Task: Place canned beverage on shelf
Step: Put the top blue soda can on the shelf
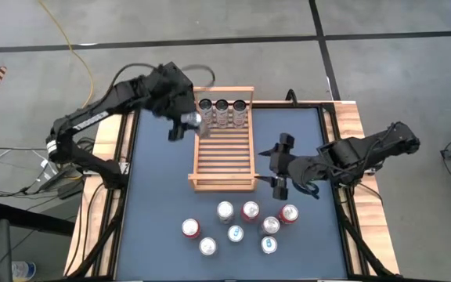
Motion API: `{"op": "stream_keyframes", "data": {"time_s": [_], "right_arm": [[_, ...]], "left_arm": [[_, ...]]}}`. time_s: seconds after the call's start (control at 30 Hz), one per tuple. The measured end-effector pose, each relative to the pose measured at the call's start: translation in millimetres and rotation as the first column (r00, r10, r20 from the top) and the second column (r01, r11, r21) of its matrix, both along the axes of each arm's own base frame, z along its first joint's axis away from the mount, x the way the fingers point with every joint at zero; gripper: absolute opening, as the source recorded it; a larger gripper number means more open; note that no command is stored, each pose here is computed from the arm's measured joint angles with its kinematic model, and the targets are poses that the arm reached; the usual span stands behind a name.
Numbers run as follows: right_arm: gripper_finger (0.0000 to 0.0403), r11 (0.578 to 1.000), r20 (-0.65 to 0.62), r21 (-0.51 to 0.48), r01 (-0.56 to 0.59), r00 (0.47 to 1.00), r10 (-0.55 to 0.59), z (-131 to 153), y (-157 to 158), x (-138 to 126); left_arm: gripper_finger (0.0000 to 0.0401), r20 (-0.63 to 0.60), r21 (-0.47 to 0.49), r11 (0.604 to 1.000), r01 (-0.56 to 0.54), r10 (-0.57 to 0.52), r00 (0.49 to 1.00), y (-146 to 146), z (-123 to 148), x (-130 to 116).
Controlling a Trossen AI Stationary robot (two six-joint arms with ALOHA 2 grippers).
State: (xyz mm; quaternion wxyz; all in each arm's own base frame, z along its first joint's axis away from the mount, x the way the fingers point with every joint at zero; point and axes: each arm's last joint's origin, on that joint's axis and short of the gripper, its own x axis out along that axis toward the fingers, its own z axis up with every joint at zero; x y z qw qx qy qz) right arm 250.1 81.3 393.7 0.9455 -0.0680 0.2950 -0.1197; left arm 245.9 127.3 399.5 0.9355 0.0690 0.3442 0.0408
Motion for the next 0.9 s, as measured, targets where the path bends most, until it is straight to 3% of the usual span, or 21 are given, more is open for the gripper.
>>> {"op": "stream_keyframes", "data": {"time_s": [0.13,0.33,0.57,0.77,0.9], "right_arm": [[0.0301,1.0,-0.029,-0.011,0.011,1.0,-0.011,-4,0,0],[0.0301,0.999,-0.024,0.013,0.029,0.999,-0.029,-4,0,0],[0.0301,0.996,-0.013,0.066,0.065,0.998,-0.064,-6,2,3],[0.0301,0.996,-0.029,0.068,0.06,0.998,-0.058,-15,10,11],[0.0302,0.997,-0.072,0.04,0.063,0.996,-0.06,-23,14,16]], "left_arm": [[0.0237,-0.007,-0.038,0.999,0.009,-0.009,1.0,31,-28,-12],[0.0237,-0.029,-0.025,0.997,0.073,-0.074,0.997,52,-52,-17],[0.0237,-0.074,-0.066,0.982,0.177,-0.182,0.981,61,-79,2],[0.0237,-0.189,-0.046,0.987,0.151,-0.157,0.969,76,-104,13],[0.0237,-0.196,-0.061,0.987,0.15,-0.159,0.968,83,-113,15]]}}
